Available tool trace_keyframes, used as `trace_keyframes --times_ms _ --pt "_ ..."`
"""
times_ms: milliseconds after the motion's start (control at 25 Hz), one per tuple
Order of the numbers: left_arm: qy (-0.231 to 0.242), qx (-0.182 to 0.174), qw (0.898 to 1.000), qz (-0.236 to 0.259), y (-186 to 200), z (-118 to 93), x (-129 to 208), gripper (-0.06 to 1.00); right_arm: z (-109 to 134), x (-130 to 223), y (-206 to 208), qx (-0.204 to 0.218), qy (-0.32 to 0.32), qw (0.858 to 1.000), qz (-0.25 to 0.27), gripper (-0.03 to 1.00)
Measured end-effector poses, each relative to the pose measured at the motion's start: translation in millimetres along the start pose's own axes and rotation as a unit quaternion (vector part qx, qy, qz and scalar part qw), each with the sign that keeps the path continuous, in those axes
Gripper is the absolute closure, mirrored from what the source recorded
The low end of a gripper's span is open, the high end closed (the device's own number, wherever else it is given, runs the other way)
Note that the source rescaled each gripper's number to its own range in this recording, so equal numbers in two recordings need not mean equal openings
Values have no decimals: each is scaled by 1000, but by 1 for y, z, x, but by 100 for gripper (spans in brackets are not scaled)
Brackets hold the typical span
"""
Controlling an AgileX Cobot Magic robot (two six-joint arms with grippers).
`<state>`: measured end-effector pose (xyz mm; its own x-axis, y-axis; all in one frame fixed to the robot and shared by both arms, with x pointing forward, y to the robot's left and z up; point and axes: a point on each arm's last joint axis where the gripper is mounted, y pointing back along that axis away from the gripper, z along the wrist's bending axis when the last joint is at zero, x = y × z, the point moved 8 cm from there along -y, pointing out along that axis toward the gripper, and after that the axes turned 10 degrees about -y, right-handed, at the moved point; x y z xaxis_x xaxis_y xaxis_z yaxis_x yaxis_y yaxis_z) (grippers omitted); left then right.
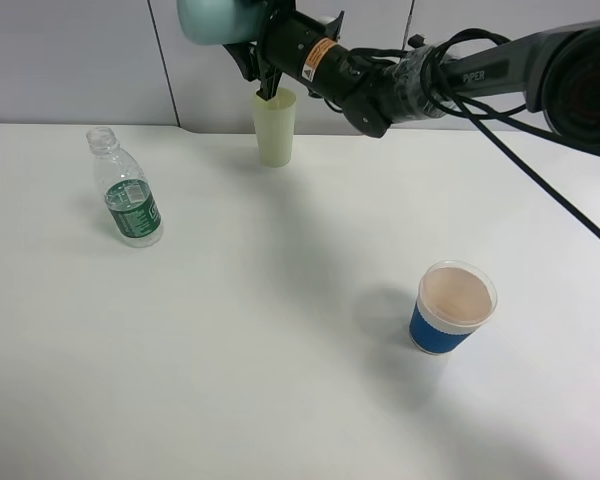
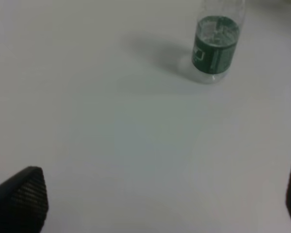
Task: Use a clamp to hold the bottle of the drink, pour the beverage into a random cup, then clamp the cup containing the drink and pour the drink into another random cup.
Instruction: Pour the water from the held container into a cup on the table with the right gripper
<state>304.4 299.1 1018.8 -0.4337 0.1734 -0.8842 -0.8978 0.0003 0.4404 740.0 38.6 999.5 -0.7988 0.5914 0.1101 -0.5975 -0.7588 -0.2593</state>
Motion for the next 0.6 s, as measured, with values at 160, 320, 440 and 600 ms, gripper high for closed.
trace_keyframes --times_ms 160,320,440,600 --pt "0 0 1000 0 0 0 0 -6 0 0 0 -1 -1 1000 -1 97" --pt "0 0 1000 0 0 0 0 -6 0 0 0 -1 -2 1000 -1 97" --pt "0 0 1000 0 0 0 0 -6 0 0 0 -1 -11 1000 -1 97" --pt "0 0 1000 0 0 0 0 -6 0 0 0 -1 -20 1000 -1 97"
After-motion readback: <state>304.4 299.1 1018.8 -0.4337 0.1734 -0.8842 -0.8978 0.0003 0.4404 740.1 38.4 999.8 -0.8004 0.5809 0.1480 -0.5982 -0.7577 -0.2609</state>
